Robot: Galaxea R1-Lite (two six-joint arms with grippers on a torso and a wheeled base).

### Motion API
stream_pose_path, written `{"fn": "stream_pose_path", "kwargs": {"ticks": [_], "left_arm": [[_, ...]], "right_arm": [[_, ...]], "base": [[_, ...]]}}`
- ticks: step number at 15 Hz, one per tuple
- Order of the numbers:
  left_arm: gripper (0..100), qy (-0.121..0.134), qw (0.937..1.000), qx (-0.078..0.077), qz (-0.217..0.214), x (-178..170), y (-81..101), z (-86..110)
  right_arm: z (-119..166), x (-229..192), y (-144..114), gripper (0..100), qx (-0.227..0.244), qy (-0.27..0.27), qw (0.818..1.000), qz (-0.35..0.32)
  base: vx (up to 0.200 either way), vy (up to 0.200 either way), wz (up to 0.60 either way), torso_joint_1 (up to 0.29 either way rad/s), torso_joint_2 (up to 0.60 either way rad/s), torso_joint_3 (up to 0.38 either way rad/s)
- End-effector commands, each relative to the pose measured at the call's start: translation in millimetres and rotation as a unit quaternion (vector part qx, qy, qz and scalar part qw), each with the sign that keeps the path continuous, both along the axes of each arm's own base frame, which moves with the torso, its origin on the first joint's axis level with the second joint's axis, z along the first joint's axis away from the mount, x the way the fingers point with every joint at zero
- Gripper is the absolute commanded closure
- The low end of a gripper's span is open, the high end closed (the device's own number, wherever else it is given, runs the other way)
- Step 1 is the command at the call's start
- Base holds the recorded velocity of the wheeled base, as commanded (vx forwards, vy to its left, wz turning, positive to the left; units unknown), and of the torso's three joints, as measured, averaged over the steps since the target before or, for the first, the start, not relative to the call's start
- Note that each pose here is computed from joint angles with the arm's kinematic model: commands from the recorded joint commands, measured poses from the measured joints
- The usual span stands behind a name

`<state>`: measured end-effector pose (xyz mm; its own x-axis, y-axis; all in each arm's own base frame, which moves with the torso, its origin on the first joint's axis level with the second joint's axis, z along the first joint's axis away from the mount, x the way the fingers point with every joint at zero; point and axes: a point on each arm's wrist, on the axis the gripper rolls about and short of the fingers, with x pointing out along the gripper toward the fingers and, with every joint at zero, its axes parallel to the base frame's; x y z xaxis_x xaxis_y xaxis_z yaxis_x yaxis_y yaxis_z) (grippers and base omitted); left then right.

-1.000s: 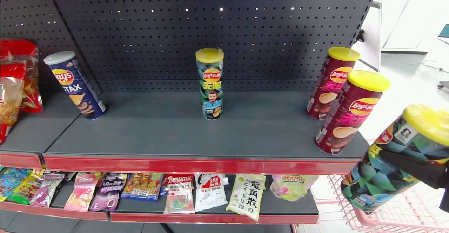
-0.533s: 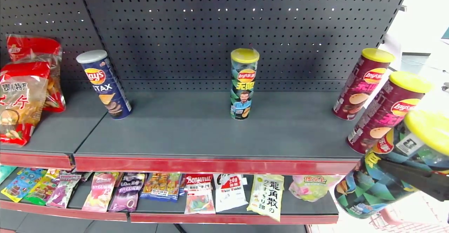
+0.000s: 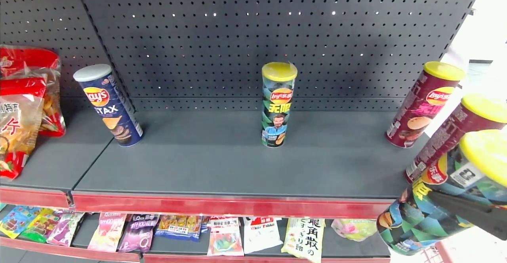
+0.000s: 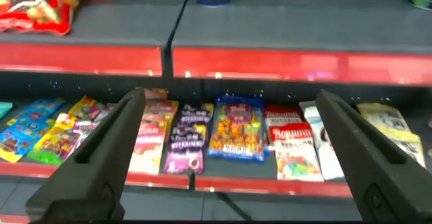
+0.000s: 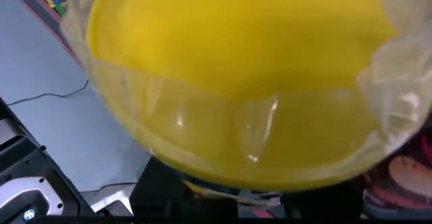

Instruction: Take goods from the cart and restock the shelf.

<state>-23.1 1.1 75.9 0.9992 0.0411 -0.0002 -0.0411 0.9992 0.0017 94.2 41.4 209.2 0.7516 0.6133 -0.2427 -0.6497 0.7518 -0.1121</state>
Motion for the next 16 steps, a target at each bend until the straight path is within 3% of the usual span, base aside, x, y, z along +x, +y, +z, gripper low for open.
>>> {"fn": "stream_pose_path", "kwargs": {"ticks": [1,6,7,8,9,10,11,12,13,14,15,16], "left_arm": [[0,0.001,1.0000,0.000,0.000,0,0.0,-0.1],[0,0.003,1.0000,0.000,-0.001,0,0.0,-0.1],[0,0.027,0.9996,0.000,-0.004,4,0.1,0.9],[0,0.031,0.9994,0.006,-0.017,5,0.2,1.0],[0,0.025,0.9980,0.029,-0.050,4,-0.9,3.9],[0,0.001,0.9955,0.033,-0.089,4,-2.5,49.6],[0,0.008,0.9952,0.013,-0.096,25,-3.6,112.7],[0,0.009,0.9952,0.012,-0.097,26,-3.7,116.1],[0,0.020,0.9805,0.011,-0.195,59,-10.3,163.5],[0,0.033,0.9657,0.027,-0.256,74,-15.9,171.3],[0,0.075,0.9439,0.038,-0.319,109,-26.6,174.5],[0,0.094,0.9328,0.040,-0.346,134,-34.8,175.1]], "right_arm": [[1,-1,0,100,0.001,-0.003,1.000,0.002],[1,-14,-1,100,0.013,-0.018,0.999,0.038],[3,-16,1,100,0.014,-0.023,0.998,0.051],[4,-17,1,100,0.015,-0.026,0.998,0.054],[5,-17,1,100,0.015,-0.026,0.998,0.054],[6,-16,1,100,0.016,-0.029,0.998,0.053],[7,-16,1,100,0.016,-0.029,0.998,0.053],[7,-16,1,100,0.016,-0.029,0.998,0.053],[9,-15,2,100,0.017,-0.031,0.998,0.054],[12,-14,2,100,0.018,-0.034,0.998,0.052],[14,-13,3,100,0.019,-0.035,0.998,0.052],[15,-12,3,100,0.018,-0.034,0.998,0.052]], "base": [[0.000,0.000,0.00,0.000,0.00,0.000],[0.000,0.000,0.00,0.000,0.00,0.000],[0.000,0.000,0.00,0.000,0.00,0.000],[0.000,0.000,0.00,0.000,0.00,0.000],[0.000,0.000,0.00,0.000,0.00,0.000],[0.000,0.000,0.00,0.000,0.00,0.000],[0.000,0.000,0.00,0.000,0.00,0.000],[0.000,0.000,0.00,0.000,0.00,0.000],[0.000,0.000,0.00,0.000,0.00,0.000],[0.000,0.000,0.00,0.000,0.00,0.000],[0.000,0.000,0.00,0.000,0.00,0.000],[0.000,0.000,0.00,0.000,0.00,0.000]]}}
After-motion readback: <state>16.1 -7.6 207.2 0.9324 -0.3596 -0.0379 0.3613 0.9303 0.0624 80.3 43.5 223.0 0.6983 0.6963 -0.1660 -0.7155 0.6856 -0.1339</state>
